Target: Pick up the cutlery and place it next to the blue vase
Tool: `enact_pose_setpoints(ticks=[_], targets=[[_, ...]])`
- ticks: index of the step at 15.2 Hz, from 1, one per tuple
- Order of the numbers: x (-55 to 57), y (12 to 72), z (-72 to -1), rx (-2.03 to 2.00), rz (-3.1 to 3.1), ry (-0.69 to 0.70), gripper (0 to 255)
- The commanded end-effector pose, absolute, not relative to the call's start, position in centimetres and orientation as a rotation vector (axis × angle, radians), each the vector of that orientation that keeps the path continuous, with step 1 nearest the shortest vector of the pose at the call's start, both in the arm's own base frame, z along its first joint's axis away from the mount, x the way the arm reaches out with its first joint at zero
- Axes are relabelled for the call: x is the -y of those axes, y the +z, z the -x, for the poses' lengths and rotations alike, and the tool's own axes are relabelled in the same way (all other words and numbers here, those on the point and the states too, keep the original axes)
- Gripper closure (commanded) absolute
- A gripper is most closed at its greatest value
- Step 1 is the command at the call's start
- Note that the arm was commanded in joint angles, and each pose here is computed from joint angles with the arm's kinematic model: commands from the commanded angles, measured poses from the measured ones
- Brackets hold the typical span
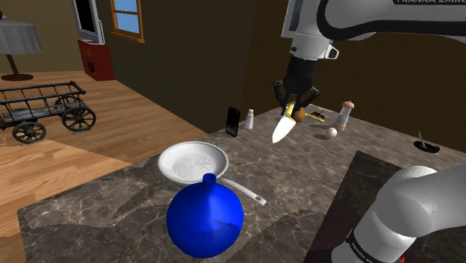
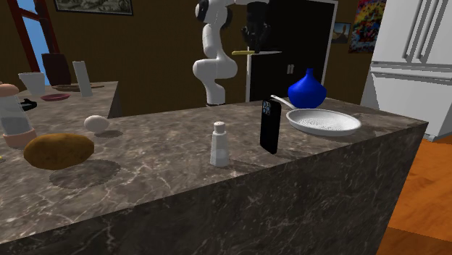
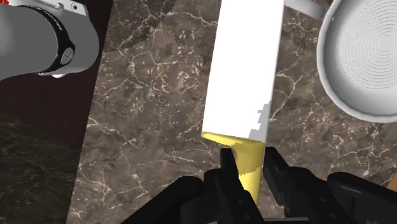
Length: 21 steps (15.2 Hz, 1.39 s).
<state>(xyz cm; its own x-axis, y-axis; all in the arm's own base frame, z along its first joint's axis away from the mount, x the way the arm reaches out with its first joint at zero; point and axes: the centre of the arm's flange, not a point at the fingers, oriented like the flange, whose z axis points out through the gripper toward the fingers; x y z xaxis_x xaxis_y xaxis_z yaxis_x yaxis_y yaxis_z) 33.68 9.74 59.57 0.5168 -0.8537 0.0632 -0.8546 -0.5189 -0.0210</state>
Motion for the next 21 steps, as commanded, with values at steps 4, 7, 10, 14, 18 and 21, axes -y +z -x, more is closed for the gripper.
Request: enact_pose_setpoints(ticks=[4,7,10,14,18,21], targets=[[-14.5,59.8,-29.1,1.536,-2.724,0.101,255],[-15.8,58.7,-27.9,1.536,-2.724,0.101,255],[-15.8,57.1,-27.9,1.536,-2.724,0.101,255],[-15.8,55.0,-27.9,1.536,-2.724,0.101,255],[-15.8,52.9,-27.9,1.536,-2.724,0.101,255],[-15.8,51.3,-27.9,1.536,-2.724,0.101,255]])
